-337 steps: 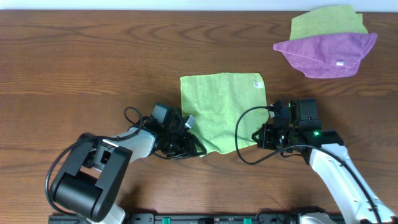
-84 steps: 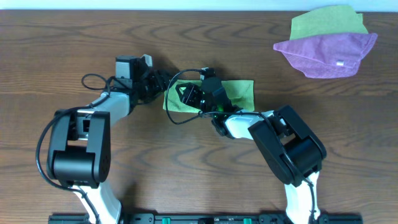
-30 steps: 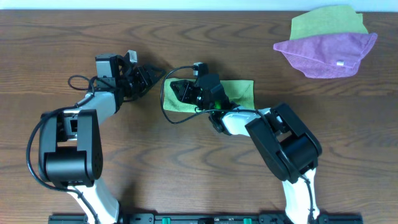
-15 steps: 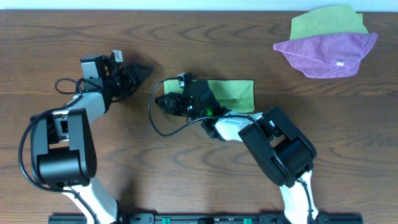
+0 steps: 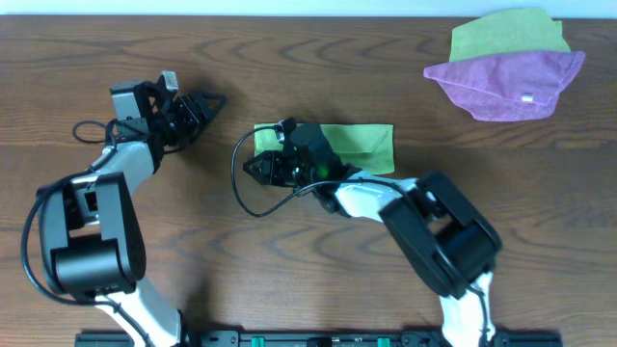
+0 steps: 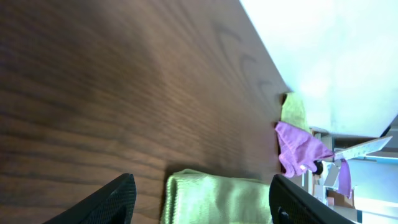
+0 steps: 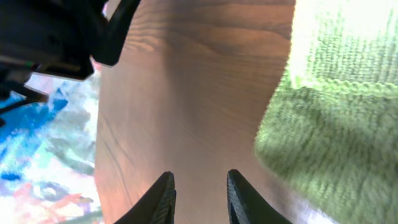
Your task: Fold the cloth
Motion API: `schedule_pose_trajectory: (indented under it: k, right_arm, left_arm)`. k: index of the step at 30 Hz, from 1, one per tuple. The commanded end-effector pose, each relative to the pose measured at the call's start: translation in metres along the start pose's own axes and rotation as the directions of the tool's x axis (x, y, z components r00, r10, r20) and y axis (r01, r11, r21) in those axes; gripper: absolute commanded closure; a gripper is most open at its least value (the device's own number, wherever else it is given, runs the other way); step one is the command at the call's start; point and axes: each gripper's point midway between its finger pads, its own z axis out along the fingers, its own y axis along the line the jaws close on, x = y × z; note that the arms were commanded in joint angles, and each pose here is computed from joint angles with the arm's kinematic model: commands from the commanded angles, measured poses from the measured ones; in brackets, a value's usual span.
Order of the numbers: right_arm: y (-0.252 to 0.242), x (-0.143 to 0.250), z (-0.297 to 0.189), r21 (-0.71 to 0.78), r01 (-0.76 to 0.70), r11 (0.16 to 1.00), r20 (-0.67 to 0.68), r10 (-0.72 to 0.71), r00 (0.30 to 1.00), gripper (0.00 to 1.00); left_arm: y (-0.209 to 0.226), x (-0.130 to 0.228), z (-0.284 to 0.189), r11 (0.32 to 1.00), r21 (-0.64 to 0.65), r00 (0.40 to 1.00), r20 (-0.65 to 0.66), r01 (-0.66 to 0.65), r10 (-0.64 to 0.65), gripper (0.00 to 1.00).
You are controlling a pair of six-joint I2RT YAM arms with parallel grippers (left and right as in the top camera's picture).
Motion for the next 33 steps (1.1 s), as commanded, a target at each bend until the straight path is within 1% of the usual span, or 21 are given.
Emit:
schedule_pose_trajectory:
  k: [1, 5, 7, 10, 12, 15, 18, 23, 28, 33]
  right_arm:
    - [0.031, -0.021, -0.027, 0.004, 0.147, 0.989, 0.057, -0.147, 0.987, 0.69]
    - [0.028, -0.020, -0.053, 0.129, 0.258, 0.957, 0.034, -0.264, 0.964, 0.63]
    - [0.016, -0.020, -0.072, 0.242, 0.343, 0.908, 0.001, -0.354, 0.935, 0.60]
    - [-0.010, -0.024, -0.104, 0.420, 0.427, 0.801, -0.068, -0.441, 0.895, 0.54]
    - [-0.027, -0.023, -0.120, 0.498, 0.466, 0.731, -0.129, -0.469, 0.874, 0.51]
    - [-0.053, -0.022, -0.139, 0.589, 0.520, 0.619, -0.228, -0.490, 0.842, 0.51]
    - [-0.073, -0.032, -0.159, 0.679, 0.566, 0.468, -0.302, -0.525, 0.796, 0.50]
    - [-0.085, -0.052, -0.179, 0.744, 0.604, 0.286, -0.375, -0.569, 0.732, 0.50]
    - [-0.107, -0.064, -0.187, 0.773, 0.608, 0.185, -0.429, -0.554, 0.714, 0.50]
    - [-0.132, -0.064, -0.189, 0.775, 0.620, 0.119, -0.489, -0.509, 0.709, 0.49]
  left_arm:
    - [-0.027, -0.015, -0.011, 0.997, 0.040, 0.997, 0.039, -0.066, 0.064, 0.30]
    - [-0.032, -0.013, -0.016, 0.997, 0.037, 0.998, 0.034, -0.061, 0.060, 0.30]
    - [-0.031, -0.008, -0.016, 0.999, 0.027, 0.999, 0.015, -0.042, 0.041, 0.30]
    - [-0.031, 0.009, -0.010, 1.000, 0.009, 0.999, -0.039, -0.019, 0.020, 0.30]
    - [-0.035, 0.022, -0.002, 0.999, 0.007, 0.996, -0.076, -0.043, 0.044, 0.30]
    - [-0.041, 0.040, 0.011, 0.997, -0.011, 0.990, -0.113, -0.081, 0.079, 0.27]
    - [-0.048, 0.054, 0.023, 0.993, -0.029, 0.985, -0.132, -0.113, 0.108, 0.25]
    - [-0.054, 0.070, 0.034, 0.990, -0.041, 0.979, -0.158, -0.137, 0.129, 0.24]
    - [-0.057, 0.079, 0.037, 0.989, -0.041, 0.975, -0.179, -0.143, 0.133, 0.24]
    - [-0.056, 0.082, 0.038, 0.989, -0.045, 0.974, -0.189, -0.138, 0.127, 0.24]
